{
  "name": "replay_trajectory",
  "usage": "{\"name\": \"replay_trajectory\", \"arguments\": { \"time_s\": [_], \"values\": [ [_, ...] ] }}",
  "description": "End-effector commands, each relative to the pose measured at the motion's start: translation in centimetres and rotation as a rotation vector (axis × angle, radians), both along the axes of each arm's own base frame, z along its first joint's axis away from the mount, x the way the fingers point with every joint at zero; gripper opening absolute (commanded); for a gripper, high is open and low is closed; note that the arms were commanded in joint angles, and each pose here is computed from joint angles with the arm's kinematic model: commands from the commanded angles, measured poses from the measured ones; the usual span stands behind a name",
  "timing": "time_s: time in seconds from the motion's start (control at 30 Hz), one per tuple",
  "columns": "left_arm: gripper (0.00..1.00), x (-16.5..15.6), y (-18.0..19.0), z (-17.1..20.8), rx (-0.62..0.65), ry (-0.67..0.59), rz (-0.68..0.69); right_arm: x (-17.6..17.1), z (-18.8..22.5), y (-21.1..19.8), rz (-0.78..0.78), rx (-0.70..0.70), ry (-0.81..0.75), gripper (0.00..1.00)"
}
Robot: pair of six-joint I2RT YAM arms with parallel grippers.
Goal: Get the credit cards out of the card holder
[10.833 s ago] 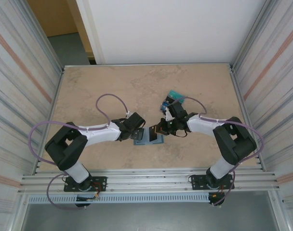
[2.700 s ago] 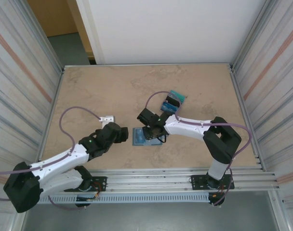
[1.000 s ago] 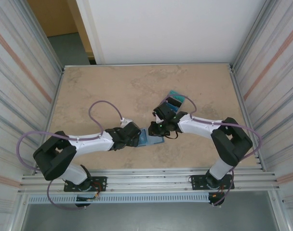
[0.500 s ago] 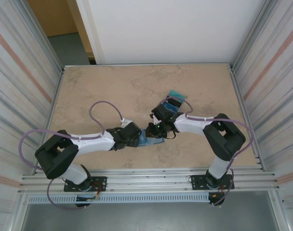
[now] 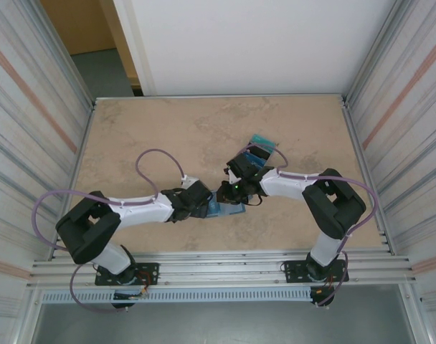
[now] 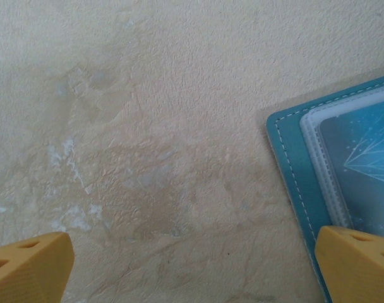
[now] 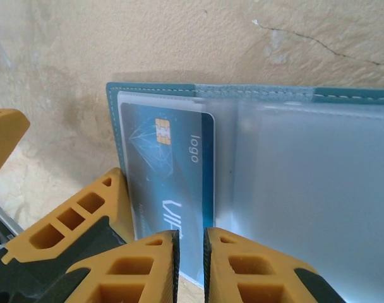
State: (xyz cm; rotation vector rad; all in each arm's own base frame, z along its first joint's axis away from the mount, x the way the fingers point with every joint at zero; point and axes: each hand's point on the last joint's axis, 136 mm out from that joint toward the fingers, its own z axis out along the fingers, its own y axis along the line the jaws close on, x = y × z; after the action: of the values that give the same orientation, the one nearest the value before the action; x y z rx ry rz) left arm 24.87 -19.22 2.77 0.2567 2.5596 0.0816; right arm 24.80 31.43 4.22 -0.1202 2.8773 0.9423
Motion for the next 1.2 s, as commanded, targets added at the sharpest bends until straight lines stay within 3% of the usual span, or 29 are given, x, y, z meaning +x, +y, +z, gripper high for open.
{"name": "replay_trajectory", "arguments": {
  "time_s": [0.0,0.73,1.17],
  "values": [
    [0.99,-0.1,0.3,0.0,0.031,0.010,0.011,0.1,-0.5,0.0,-0.024,0.011,0.033,0.19],
    [0.99,-0.1,0.3,0.0,0.049,0.021,0.003,-0.4,-3.0,0.0,-0.044,0.012,0.109,0.17],
    [0.99,0.0,0.2,-0.2,0.064,0.028,-0.004,-0.5,-2.4,1.3,-0.046,0.169,0.147,0.13]
  ]
}}
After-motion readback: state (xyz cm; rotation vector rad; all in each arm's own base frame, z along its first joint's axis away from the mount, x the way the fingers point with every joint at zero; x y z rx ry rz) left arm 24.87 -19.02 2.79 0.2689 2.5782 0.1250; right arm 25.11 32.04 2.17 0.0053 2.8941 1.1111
